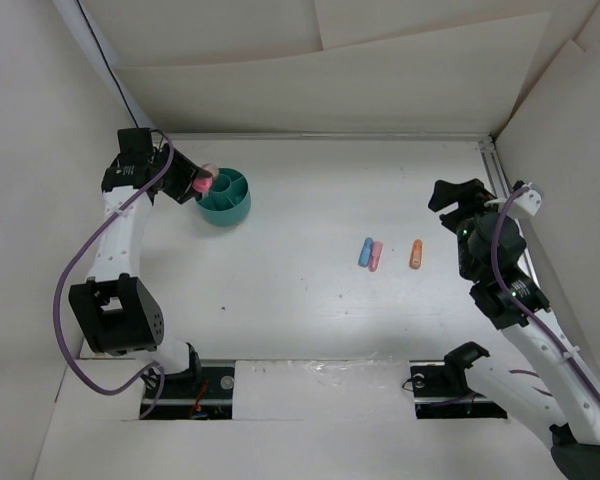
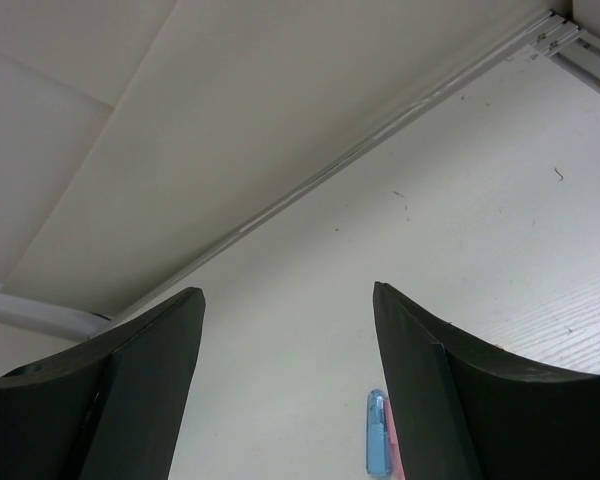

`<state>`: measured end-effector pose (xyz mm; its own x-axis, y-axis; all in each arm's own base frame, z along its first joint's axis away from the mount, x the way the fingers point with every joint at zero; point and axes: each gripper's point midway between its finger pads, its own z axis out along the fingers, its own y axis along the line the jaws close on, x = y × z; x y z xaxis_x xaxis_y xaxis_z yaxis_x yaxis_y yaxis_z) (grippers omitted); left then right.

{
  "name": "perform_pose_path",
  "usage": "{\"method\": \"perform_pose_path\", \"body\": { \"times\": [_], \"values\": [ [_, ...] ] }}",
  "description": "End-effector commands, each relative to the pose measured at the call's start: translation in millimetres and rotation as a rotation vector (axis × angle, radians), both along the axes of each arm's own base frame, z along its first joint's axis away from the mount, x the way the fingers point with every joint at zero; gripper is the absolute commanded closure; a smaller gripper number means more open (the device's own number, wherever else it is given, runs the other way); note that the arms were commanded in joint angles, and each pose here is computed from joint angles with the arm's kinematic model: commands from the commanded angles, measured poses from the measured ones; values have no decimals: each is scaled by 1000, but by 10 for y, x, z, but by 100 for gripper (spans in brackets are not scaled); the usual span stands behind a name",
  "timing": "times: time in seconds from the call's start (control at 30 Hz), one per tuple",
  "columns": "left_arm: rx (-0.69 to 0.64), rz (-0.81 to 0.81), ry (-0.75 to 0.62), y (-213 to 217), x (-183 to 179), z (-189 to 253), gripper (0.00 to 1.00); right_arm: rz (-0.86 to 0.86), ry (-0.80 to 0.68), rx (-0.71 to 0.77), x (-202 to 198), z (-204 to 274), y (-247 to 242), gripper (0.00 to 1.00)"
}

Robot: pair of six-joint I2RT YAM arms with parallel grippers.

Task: Sort the stationery into containers
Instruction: Place the stationery in the storage box.

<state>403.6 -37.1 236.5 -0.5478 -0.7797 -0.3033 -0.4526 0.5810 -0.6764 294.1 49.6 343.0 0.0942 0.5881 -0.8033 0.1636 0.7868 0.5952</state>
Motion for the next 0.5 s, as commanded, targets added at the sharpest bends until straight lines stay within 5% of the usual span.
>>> {"method": "perform_pose_path", "body": {
  "times": [0.0, 0.47],
  "values": [
    [-14, -37, -88, -66, 23, 270, 84, 0, -42, 9, 12, 97, -8, 26],
    [-25, -76, -41, -163, 86, 31, 83, 9, -42, 9, 13, 97, 9, 26]
  ]
}}
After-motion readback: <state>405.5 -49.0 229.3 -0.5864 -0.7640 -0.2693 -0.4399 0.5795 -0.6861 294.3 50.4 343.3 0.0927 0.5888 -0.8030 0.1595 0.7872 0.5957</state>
